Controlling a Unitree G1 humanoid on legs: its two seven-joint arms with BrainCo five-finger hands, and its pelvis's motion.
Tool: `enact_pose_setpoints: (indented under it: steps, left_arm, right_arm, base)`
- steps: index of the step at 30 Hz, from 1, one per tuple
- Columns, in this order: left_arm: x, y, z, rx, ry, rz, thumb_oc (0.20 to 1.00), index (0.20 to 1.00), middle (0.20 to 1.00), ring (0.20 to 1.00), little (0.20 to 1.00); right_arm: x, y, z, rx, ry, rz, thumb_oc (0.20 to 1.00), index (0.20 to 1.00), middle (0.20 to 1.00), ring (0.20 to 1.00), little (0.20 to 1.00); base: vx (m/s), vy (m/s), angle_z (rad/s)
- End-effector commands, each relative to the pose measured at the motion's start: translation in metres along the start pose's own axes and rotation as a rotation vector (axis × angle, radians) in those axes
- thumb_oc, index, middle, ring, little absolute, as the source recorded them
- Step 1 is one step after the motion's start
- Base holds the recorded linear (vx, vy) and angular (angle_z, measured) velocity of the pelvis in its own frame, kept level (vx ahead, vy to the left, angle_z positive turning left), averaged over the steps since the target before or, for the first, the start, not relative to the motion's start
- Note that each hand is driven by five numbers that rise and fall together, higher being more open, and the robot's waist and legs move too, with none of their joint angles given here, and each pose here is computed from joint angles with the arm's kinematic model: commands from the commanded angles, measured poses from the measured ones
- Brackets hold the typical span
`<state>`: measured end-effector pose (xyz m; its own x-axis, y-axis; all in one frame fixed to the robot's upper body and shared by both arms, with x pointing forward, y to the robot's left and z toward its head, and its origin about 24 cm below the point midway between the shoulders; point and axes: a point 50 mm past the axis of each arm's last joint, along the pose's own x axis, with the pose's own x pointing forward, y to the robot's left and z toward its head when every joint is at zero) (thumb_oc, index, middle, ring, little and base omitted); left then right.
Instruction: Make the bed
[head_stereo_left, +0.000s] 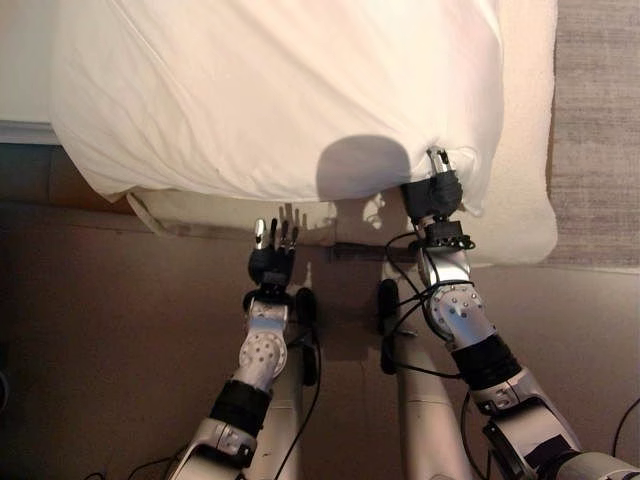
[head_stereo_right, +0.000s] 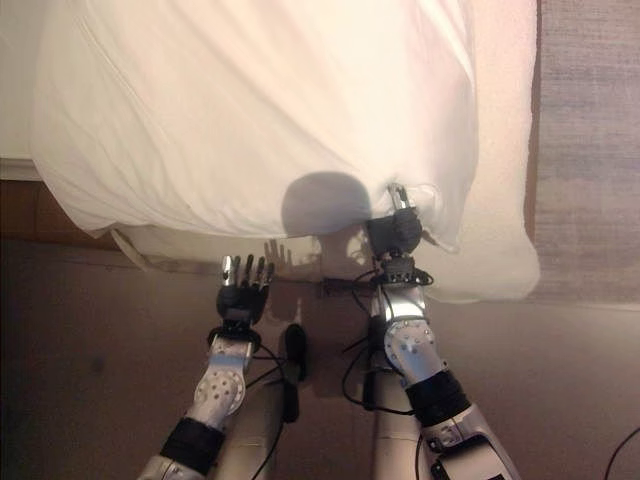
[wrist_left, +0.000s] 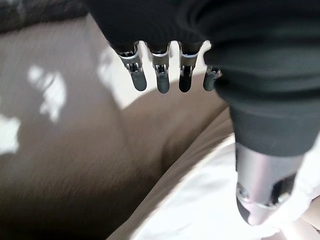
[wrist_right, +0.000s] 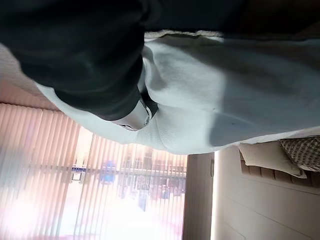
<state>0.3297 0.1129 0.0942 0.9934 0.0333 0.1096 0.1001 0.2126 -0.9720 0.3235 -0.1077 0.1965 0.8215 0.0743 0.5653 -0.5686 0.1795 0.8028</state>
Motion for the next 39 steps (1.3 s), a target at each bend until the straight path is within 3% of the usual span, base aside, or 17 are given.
enact_pose_setpoints:
  steps: [1,21,39]
  left_arm:
    - [0.008,-0.007,0.005,-0.022,-0.025,-0.081,1.000,1.000,1.000,1.000,1.000]
    - [0.026,-0.045,0.045,-0.068,-0.164,-0.366,1.000,1.000,1.000,1.000,1.000]
    - [0.042,-0.065,0.137,0.126,-0.496,-0.239,1.000,1.000,1.000,1.000,1.000]
  right_arm:
    - [-0.015,0.031,0.010,0.074,-0.088,0.223,0.200,0.200,0.200,0.200,0.200]
    - [-0.022,0.018,0.012,0.081,-0.090,0.200,0.200,0.200,0.200,0.200,0.200]
    - [-0.019,0.011,0.020,0.013,-0.071,0.143,0.200,0.200,0.200,0.200,0.200]
  base:
    - [-0.01,-0.017,-0.09]
    - [0.00,-0.002,-0.02]
    - [0.00,0.000,0.00]
